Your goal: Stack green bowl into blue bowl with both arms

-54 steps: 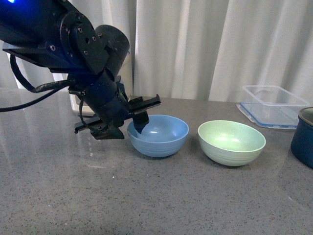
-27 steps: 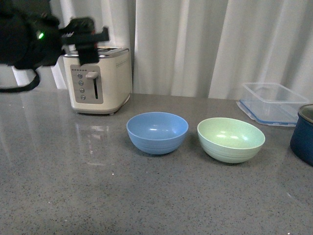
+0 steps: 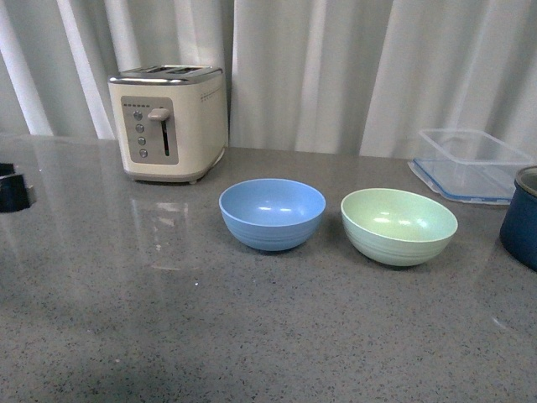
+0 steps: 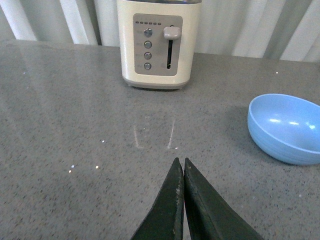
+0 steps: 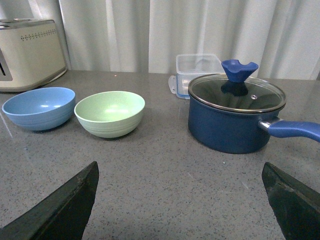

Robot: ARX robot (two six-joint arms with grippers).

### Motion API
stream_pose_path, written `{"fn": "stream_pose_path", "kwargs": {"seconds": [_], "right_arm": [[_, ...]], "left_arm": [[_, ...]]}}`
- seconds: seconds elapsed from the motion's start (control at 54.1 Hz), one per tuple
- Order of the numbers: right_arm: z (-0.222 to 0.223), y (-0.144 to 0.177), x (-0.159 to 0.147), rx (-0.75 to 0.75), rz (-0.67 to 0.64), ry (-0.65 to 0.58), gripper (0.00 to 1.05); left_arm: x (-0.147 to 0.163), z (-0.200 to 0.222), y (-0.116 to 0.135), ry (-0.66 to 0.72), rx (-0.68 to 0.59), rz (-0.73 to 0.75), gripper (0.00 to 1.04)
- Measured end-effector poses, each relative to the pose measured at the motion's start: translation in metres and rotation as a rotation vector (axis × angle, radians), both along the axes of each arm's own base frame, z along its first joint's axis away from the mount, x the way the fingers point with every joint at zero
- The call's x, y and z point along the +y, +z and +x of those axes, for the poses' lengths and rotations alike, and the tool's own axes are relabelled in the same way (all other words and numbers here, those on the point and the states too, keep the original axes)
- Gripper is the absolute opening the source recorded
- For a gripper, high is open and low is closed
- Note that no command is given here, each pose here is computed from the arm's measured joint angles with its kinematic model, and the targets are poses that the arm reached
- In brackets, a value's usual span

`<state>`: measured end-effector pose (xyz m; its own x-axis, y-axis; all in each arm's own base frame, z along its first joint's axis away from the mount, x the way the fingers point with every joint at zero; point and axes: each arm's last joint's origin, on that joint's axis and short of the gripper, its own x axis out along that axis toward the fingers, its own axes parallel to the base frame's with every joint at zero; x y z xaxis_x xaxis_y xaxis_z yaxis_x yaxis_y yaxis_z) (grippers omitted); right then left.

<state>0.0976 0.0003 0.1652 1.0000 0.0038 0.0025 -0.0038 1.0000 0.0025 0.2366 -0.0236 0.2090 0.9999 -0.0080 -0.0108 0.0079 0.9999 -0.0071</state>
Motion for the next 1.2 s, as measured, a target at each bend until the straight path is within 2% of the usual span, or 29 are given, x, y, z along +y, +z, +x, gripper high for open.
{"fn": "stream_pose_path", "kwargs": {"seconds": [0.444,0.943,1.202], "right_arm": [[0.0,0.0,0.0,0.0,0.0,0.0,0.95],[0.0,0.0,0.0,0.0,0.0,0.0,0.95],[0.0,0.0,0.0,0.0,0.0,0.0,0.95]], "left_arm": [[0.023,-0.056,-0.025,0.008,-0.002,-0.001,0.04],[0.023,-0.092,-0.043,0.01,-0.009,-0.001,0.04],[0.023,-0.104,-0.038,0.009,-0.023,0.0,0.04]]}}
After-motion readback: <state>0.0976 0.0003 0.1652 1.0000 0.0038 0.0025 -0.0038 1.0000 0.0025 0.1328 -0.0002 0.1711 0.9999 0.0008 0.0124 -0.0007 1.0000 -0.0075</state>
